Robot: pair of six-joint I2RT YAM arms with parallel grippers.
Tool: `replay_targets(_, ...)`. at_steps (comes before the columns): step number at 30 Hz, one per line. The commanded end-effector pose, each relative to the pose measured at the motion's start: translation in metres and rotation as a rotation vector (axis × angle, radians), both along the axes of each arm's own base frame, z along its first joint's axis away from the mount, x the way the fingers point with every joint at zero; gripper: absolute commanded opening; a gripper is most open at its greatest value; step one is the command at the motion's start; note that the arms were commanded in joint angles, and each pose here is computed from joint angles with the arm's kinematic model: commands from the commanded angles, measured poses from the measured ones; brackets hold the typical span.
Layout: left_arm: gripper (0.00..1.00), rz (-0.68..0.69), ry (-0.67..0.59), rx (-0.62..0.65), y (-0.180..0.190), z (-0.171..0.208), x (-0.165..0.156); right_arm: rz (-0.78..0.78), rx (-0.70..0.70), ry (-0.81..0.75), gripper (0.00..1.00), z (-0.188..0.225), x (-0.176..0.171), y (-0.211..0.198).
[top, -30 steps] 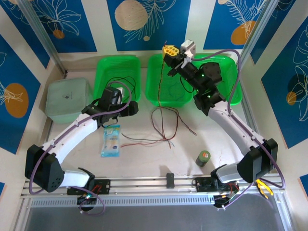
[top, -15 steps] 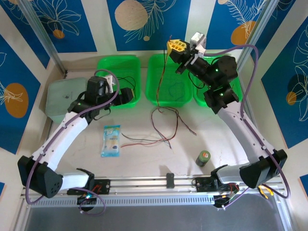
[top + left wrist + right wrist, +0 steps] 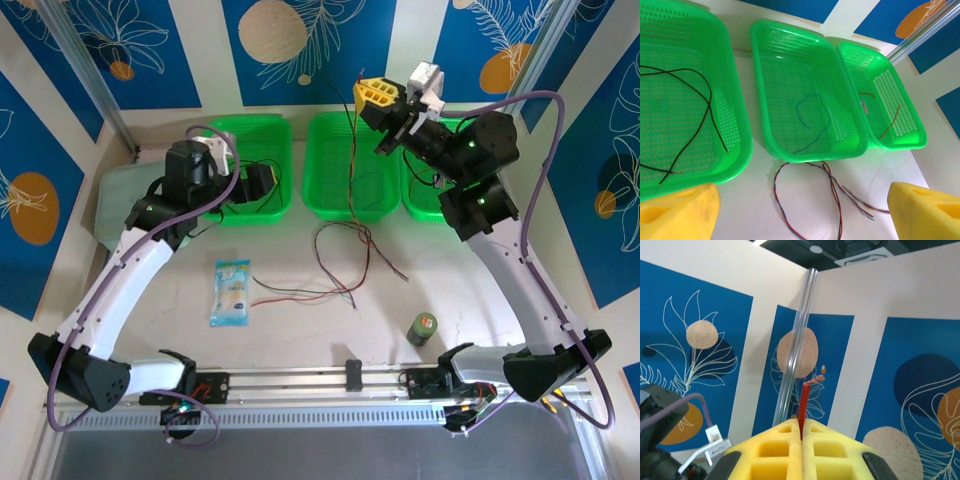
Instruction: Untangle the cables
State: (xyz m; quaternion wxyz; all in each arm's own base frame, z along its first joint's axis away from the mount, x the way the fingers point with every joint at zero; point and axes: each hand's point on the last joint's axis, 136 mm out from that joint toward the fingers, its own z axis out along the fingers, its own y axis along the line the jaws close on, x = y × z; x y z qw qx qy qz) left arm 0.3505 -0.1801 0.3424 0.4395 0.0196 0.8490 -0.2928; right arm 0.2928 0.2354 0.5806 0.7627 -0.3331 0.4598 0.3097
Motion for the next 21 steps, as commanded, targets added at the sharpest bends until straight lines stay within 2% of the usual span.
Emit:
replay_targets(1,0.86,-0.045,-0.044,-0.051,-0.008,0.026,0.001,0.014,-0.03,0.036,0.0,-0.015,-0.001,0.004)
replay_targets(5,0.86,-0.099,-0.035,-0.131,-0.024,0.041,0.004,0.14,-0.116,0.08,0.0,-0.035,-0.013,0.019)
replay_targets(11,0.84,-0.18,-0.089,-0.259,-0.045,0.074,0.004,0.25,-0.139,0.136,0.0,-0.05,-0.016,0.027)
replay_targets(16,0.83,-0.274,-0.15,-0.335,-0.061,0.104,-0.007,0.24,-0.13,0.156,0.0,-0.057,-0.004,0.029)
replay_targets(21,0.82,-0.342,-0.181,-0.359,-0.078,0.114,-0.017,0.249,-0.121,0.177,0.0,-0.064,0.005,0.033)
